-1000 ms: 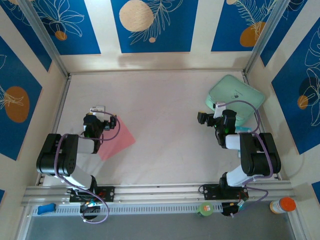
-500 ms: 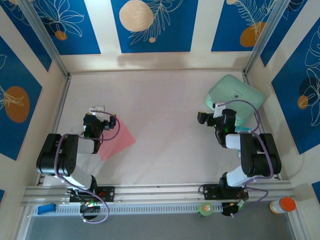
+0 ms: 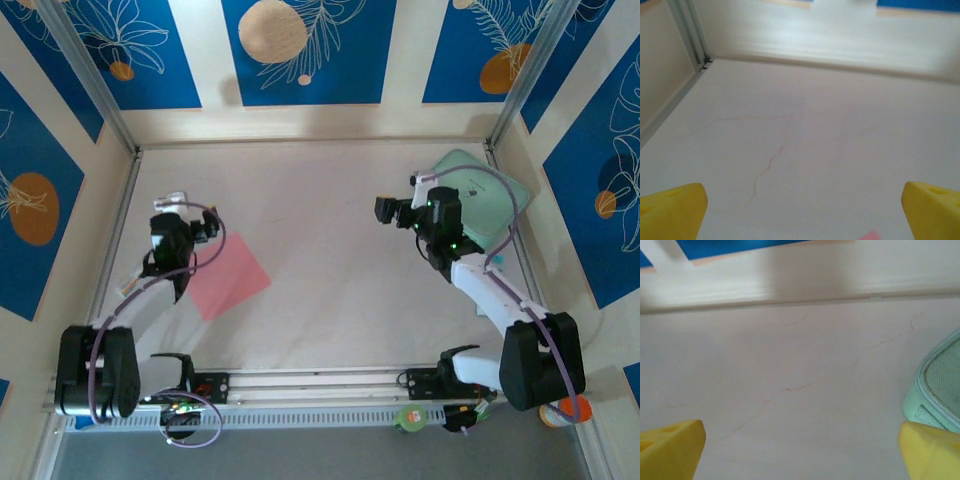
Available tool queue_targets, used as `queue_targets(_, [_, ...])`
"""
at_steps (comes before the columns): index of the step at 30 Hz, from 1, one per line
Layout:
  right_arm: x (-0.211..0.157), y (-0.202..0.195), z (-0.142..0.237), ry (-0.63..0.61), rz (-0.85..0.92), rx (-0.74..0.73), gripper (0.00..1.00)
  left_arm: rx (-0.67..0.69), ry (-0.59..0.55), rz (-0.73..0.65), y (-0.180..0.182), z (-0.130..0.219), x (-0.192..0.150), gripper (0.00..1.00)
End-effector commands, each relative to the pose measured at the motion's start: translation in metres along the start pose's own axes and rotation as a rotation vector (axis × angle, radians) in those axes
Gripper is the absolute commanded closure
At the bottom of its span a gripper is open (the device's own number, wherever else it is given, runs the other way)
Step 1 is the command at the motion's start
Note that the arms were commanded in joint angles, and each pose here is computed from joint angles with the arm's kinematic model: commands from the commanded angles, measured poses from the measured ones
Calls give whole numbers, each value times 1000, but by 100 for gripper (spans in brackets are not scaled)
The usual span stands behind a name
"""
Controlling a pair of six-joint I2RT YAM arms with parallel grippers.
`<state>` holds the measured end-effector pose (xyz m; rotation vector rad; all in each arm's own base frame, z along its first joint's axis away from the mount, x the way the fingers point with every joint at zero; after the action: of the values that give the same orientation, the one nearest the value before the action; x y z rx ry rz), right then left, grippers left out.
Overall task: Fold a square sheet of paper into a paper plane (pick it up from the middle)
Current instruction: Move the square sheet of paper to the center of the table.
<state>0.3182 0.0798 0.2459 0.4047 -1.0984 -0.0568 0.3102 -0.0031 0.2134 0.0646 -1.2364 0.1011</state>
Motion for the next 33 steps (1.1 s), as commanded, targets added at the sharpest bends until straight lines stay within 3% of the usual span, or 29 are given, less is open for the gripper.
queue_targets(1, [-3,8,12,136,-201,25,1,28,187,155,1,16,1,1])
queue_targets(6, [4,12,14,201,-318,27,1,-23,340,288,-6,27,-2,1])
queue_targets(14, [-12,10,-8,378,-447,23,1,-181,551,508,-30,22,-50,1])
queue_targets(19, [-21,11,-21,413,-486,19,1,-123,683,560,-35,17,-80,0])
queue_targets(27, [-23,28,-27,433,-378,44,1,-31,825,511,-46,24,-110,2])
queue_targets(33, [-26,29,-33,458,-380,39,1,-73,861,479,-60,18,-120,3])
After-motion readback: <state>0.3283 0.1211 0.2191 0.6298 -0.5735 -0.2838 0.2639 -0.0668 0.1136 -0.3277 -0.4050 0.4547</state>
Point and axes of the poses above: each hand's point on the last joint's axis, 136 mm out from that joint toward the fingers, its own z axis back along the fingers, its own y axis along the line the jaws close on, x = y × z, the point moved 8 cm from there along z, back along the fingers, and after that the axes turned 6 degrees about -z, right-handed, at the moved point
